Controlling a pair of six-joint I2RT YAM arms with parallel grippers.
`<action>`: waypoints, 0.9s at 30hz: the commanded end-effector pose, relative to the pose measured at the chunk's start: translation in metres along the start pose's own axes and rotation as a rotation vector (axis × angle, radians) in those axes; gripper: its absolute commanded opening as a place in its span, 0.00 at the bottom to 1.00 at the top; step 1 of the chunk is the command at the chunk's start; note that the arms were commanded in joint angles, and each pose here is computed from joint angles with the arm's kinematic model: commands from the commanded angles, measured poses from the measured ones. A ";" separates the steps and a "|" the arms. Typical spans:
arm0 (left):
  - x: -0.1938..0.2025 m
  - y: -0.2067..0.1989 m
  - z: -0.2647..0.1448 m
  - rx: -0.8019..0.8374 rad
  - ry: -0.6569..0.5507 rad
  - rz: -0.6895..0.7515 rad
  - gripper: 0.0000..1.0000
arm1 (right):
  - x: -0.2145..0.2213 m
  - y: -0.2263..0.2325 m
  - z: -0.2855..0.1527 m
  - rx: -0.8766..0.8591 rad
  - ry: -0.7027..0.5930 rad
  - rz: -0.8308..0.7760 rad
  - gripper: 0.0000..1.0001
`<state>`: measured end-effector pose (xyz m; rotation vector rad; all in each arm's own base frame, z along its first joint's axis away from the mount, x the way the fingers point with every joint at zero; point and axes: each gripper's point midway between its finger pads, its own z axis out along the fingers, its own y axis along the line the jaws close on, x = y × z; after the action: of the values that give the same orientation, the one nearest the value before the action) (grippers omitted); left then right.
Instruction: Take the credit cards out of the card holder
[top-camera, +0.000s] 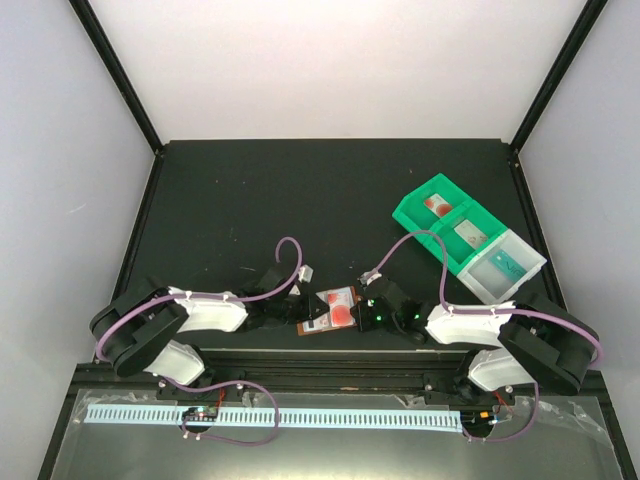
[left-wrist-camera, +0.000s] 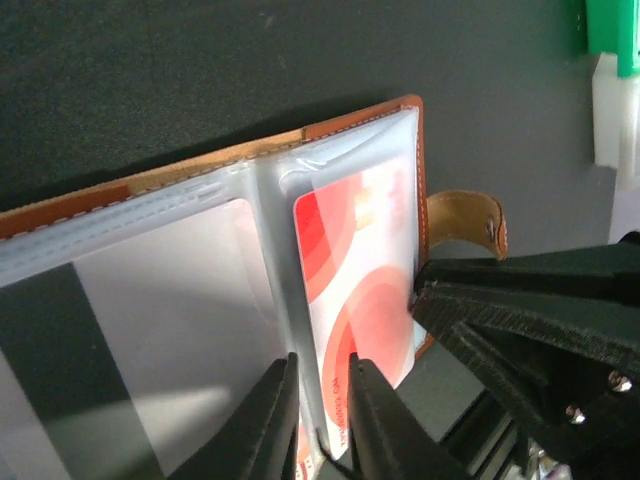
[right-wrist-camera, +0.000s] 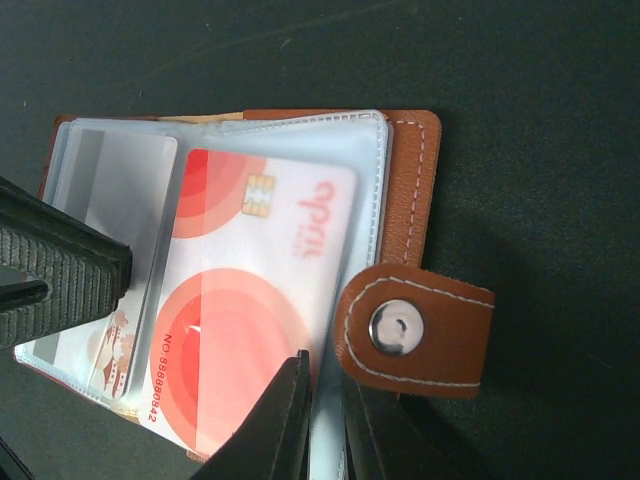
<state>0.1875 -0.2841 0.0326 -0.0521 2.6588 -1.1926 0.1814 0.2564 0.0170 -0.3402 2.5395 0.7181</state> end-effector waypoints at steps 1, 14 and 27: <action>0.001 0.003 0.003 -0.001 0.006 -0.011 0.23 | 0.035 -0.035 0.002 0.126 0.103 0.000 0.13; 0.001 0.001 0.018 0.031 0.012 -0.037 0.29 | 0.038 -0.035 0.005 0.120 0.114 0.008 0.13; -0.003 0.007 0.003 -0.005 -0.034 -0.009 0.02 | 0.040 -0.042 0.003 0.156 0.114 0.029 0.12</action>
<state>0.1911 -0.2925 0.0310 -0.0858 2.6232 -1.2563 0.1829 0.2574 0.0168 -0.3143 2.5382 0.7261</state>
